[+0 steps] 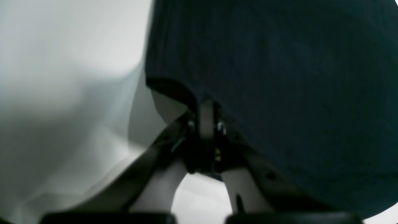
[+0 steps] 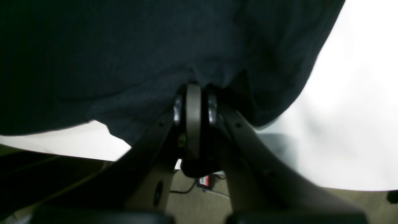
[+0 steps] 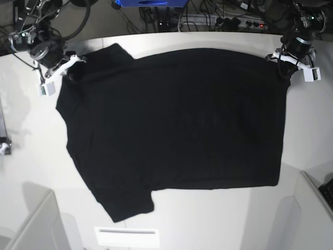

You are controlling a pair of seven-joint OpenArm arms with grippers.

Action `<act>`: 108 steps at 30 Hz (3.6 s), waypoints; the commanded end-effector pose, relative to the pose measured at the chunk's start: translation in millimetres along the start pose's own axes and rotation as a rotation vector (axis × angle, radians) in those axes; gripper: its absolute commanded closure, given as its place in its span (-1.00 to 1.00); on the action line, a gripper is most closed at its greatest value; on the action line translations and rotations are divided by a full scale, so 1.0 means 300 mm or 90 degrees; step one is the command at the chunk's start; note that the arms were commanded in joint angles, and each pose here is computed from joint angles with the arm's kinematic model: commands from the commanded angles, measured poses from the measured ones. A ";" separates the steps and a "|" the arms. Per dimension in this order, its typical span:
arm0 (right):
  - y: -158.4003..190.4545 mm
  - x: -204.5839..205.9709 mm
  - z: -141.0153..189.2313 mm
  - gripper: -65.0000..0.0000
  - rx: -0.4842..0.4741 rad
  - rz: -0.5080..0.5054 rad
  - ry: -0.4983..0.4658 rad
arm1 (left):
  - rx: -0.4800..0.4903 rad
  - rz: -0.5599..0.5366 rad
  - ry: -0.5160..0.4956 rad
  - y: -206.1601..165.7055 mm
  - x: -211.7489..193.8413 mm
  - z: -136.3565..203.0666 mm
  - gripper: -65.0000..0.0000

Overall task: Fold the T-shirt properly
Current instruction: 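Lift the shoulders with both grippers and drag the shirt toward the robot, then pull the held shoulders further toward the robot, flattening the shirt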

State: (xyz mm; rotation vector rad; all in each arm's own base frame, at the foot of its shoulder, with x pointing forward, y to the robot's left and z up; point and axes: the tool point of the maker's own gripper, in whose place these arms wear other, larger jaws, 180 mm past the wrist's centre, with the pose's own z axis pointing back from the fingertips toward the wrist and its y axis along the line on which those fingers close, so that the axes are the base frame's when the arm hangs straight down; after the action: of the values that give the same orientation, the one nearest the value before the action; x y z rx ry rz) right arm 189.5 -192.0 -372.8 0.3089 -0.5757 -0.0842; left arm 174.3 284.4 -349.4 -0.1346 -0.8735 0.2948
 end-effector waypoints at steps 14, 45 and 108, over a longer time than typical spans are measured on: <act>0.010 0.253 -0.087 1.00 0.037 -0.054 -0.066 | -0.007 0.061 -0.061 -0.069 0.149 -0.094 1.00; 0.059 0.465 -0.268 1.00 0.118 -0.065 -0.052 | 0.049 0.137 -0.075 0.006 0.219 -0.214 1.00; -0.053 0.071 -0.099 0.03 -0.055 -0.344 -0.199 | 0.089 0.225 -0.022 0.198 -0.031 -0.182 -0.20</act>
State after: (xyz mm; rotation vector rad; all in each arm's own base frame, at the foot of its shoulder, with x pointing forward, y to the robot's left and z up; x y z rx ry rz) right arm 215.8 -199.4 -401.2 0.3575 -0.7339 -0.6959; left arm 194.9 334.0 -412.9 -0.1586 -0.8332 0.6977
